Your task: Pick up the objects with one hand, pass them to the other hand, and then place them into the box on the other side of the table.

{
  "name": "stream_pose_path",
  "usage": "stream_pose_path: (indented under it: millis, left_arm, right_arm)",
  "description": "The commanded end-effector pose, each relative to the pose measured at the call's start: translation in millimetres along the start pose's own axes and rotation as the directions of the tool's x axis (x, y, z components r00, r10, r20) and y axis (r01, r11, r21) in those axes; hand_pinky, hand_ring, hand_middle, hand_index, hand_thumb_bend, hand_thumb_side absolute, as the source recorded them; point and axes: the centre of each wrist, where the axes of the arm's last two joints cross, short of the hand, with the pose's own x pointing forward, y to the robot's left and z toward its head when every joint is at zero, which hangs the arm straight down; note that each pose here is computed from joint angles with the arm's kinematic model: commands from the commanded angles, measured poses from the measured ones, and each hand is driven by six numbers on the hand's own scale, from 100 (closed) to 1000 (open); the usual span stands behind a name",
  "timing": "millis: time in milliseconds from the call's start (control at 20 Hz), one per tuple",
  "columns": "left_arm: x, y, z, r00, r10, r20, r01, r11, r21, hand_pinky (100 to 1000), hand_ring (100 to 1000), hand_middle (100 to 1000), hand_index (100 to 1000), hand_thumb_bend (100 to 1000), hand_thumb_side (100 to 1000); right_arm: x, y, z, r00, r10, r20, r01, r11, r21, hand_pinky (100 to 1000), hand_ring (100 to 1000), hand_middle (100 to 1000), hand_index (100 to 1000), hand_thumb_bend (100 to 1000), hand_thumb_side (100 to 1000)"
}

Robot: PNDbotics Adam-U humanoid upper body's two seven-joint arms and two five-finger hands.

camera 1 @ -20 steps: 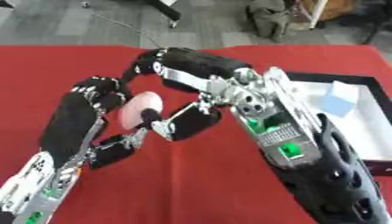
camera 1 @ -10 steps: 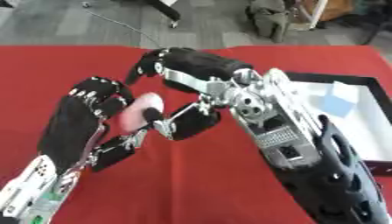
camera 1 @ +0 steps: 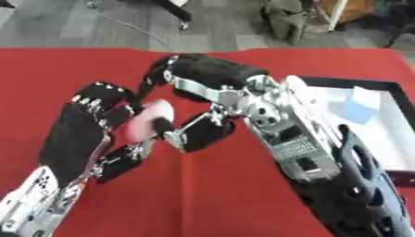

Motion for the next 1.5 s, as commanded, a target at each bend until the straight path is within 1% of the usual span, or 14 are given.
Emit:
stream_pose_path:
  millis: [50,400,550,600,750,800,850,900,950,1000,1200,1400,1450,1500]
  left_arm:
    - [-2.4,8.4,-5.3,1.000,-0.026,0.016,0.026,0.998,0.049,581,533,489,538,100,228]
    - [-1.4,9.3,-5.8,0.999,-0.033,0.003,0.032,0.991,0.127,571,528,486,534,100,219]
    - [-1.2,8.3,-4.7,1.000,-0.026,0.006,0.025,0.989,0.143,569,528,486,534,100,220]
    - [-1.3,8.2,-4.4,1.000,-0.025,0.006,0.024,0.989,0.146,568,527,485,532,100,218]
    - [-1.6,8.6,-4.4,1.000,-0.022,0.009,0.020,0.987,0.160,565,526,484,531,100,216]
    - [-1.4,9.2,-4.8,1.000,-0.020,0.011,0.018,0.985,0.169,563,525,483,531,100,218]
    - [-1.1,9.7,-5.3,1.000,-0.018,0.013,0.015,0.984,0.180,563,525,483,531,100,218]
    - [-0.7,10.2,-5.9,1.000,-0.015,0.015,0.012,0.982,0.190,562,526,484,531,100,220]
    - [-0.2,10.9,-6.5,1.000,-0.012,0.018,0.009,0.979,0.202,562,526,485,532,100,221]
    - [0.2,11.6,-7.2,1.000,-0.010,0.022,0.005,0.977,0.214,563,528,487,535,100,226]
    - [0.6,12.0,-7.9,1.000,-0.005,0.031,-0.003,0.971,0.239,567,528,488,537,100,226]
    - [0.9,11.3,-7.5,1.000,0.002,0.031,-0.009,0.971,0.241,569,528,488,544,100,233]
    - [0.9,11.0,-7.3,1.000,0.006,0.028,-0.012,0.970,0.241,571,529,489,548,100,221]
    - [0.9,10.7,-7.1,1.000,0.009,0.025,-0.015,0.971,0.241,580,534,495,559,100,142]
  right_arm:
    - [4.6,-6.8,4.1,1.000,0.008,0.002,-0.008,0.999,-0.047,786,787,623,653,100,100]
    - [5.5,-5.1,2.6,1.000,0.020,-0.008,-0.020,0.997,-0.078,780,768,602,637,100,100]
    - [5.4,-4.0,1.6,0.999,0.034,-0.003,-0.034,0.997,-0.070,784,784,640,678,100,100]
    - [5.0,-3.7,1.6,0.999,0.043,0.000,-0.043,0.997,-0.064,797,804,678,713,100,100]
    - [4.0,-4.4,3.0,0.998,0.069,0.011,-0.069,0.997,-0.045,800,804,666,708,100,100]
    - [3.6,-5.1,3.8,0.997,0.075,0.009,-0.074,0.996,-0.051,779,774,619,663,100,100]
    - [3.2,-5.5,4.4,0.997,0.079,0.004,-0.078,0.995,-0.062,777,770,614,657,100,100]
    - [3.1,-5.8,4.9,0.997,0.081,0.000,-0.081,0.994,-0.076,764,746,582,620,100,100]
    - [3.2,-5.8,5.4,0.997,0.083,-0.006,-0.083,0.992,-0.097,762,741,576,608,100,100]
    - [3.4,-5.8,5.8,0.996,0.085,-0.010,-0.085,0.989,-0.119,758,728,553,570,100,100]
    - [4.2,-4.1,5.1,0.997,0.074,-0.009,-0.074,0.978,-0.196,742,694,497,509,100,100]
    - [4.2,-2.1,3.6,0.998,0.055,0.004,-0.053,0.969,-0.240,729,670,454,472,100,100]
    - [4.2,-1.5,3.1,0.999,0.053,0.008,-0.050,0.968,-0.245,727,667,451,469,100,100]
    - [3.9,-1.0,2.5,0.999,0.052,0.011,-0.048,0.967,-0.248,721,655,440,462,100,100]
